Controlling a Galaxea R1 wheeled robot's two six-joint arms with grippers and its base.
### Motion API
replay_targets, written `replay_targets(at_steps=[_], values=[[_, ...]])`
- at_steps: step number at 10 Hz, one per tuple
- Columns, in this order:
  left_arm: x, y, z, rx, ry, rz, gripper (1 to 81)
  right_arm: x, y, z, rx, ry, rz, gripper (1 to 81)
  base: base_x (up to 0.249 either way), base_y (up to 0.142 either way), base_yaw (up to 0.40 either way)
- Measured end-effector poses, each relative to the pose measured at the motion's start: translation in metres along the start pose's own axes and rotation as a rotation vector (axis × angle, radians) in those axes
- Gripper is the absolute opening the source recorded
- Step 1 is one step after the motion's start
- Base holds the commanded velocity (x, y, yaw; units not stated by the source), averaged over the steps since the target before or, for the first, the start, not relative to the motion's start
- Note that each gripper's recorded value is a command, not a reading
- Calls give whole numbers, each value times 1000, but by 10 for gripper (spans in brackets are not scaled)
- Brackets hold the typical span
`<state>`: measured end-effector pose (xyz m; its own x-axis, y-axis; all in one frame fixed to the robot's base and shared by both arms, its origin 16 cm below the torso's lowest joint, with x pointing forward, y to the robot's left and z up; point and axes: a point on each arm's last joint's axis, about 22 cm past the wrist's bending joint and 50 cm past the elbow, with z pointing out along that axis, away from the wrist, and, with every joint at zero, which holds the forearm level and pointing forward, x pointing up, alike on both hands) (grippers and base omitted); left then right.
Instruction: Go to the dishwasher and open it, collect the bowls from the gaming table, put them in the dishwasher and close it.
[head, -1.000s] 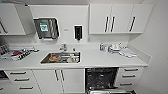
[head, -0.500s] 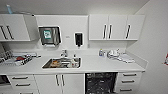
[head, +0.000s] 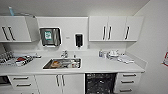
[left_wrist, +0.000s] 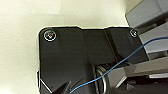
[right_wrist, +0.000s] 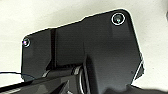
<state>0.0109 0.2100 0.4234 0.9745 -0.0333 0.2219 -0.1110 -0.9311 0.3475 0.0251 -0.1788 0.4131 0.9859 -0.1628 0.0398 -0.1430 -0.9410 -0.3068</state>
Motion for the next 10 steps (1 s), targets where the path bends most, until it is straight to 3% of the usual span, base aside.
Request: replay_targets(at_steps=[7,10], values=[[-4,6,0,-7,-2,-3,811,-4,0,-1,0,-3,-12,811,0,0,0],[-27,10,-5,-9,-28,-13,811,-24,3,-4,-4,-25,-7,811,0,0,0]])
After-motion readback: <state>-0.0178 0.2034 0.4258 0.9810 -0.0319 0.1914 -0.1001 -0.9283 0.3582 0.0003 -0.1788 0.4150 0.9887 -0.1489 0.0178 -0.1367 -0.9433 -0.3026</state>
